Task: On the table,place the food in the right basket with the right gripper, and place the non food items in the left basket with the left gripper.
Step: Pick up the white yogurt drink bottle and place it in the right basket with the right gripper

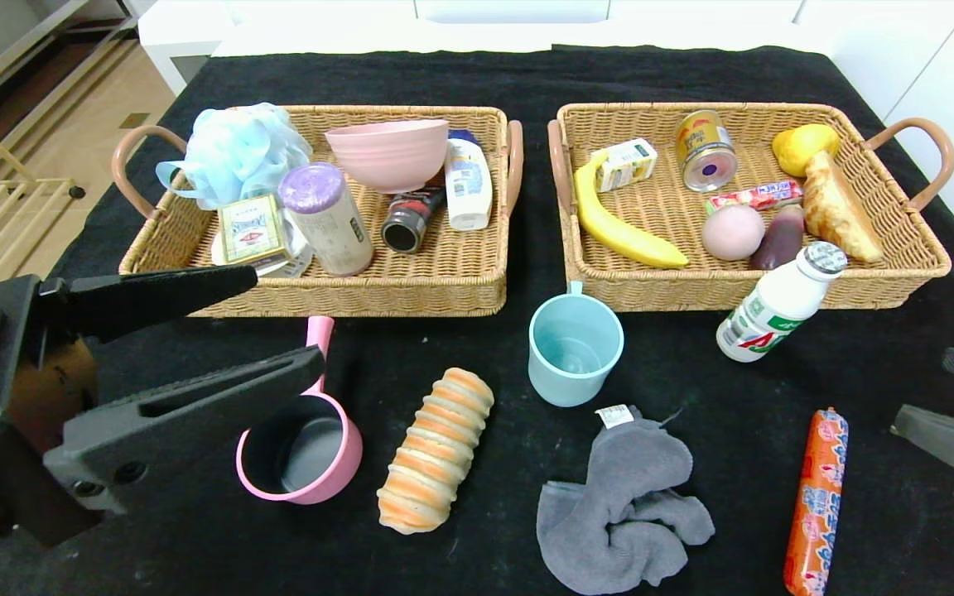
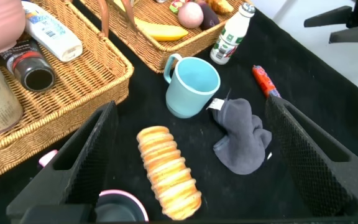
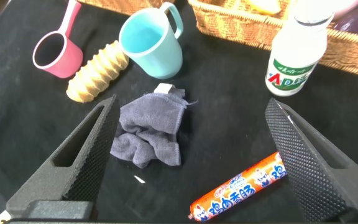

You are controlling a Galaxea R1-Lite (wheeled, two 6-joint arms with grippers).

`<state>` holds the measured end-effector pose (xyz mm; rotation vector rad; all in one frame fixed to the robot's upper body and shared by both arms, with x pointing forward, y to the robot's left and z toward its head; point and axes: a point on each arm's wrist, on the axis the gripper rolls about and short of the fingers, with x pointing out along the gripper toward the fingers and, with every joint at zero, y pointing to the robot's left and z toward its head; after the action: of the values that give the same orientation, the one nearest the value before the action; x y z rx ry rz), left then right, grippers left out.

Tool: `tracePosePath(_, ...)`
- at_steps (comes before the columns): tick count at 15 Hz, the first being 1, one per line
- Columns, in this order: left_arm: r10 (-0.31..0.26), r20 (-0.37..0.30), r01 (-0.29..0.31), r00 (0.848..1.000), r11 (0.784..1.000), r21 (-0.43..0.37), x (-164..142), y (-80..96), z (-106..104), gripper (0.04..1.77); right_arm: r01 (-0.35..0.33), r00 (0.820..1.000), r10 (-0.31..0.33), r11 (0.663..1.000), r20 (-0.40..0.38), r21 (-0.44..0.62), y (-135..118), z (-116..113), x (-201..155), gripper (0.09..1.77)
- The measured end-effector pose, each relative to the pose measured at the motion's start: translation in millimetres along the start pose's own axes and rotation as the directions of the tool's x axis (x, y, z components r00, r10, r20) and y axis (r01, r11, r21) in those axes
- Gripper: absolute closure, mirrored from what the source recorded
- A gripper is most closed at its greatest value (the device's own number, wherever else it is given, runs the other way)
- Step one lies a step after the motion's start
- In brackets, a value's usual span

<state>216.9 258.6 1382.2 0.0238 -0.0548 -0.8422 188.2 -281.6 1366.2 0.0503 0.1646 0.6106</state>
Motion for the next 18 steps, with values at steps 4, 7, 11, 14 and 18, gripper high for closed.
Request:
tracePosePath(4,-0.005,-0.015,0.005,1.000,1.000,-0.005,8.1,2.1,-7.4,0.09,0.011,1.000,-0.011,1.000,-0.012,0.002,-0.6,-0.8,3.8,0.15)
tracePosePath(7,-0.010,-0.038,0.009,0.999,1.000,-0.013,8.4,1.4,-15.4,0.09,0.012,1.000,-0.012,1.000,-0.019,0.003,-0.9,-1.3,5.5,0.15)
tracePosePath(11,-0.010,-0.048,0.009,0.999,1.000,-0.017,7.3,0.8,-23.5,0.09,0.039,0.999,-0.039,0.999,-0.015,0.002,-1.4,0.0,5.7,0.15)
tracePosePath(14,-0.001,-0.038,0.000,0.999,1.000,-0.013,3.7,0.0,-23.4,0.09,0.128,0.991,-0.128,0.992,-0.031,-0.001,-3.7,0.8,7.9,0.15)
tracePosePath(18,0.003,-0.015,-0.003,1.000,1.000,0.003,-4.7,-2.7,-19.5,0.09,0.231,0.971,-0.231,0.973,-0.061,-0.014,-6.3,9.1,24.1,0.15)
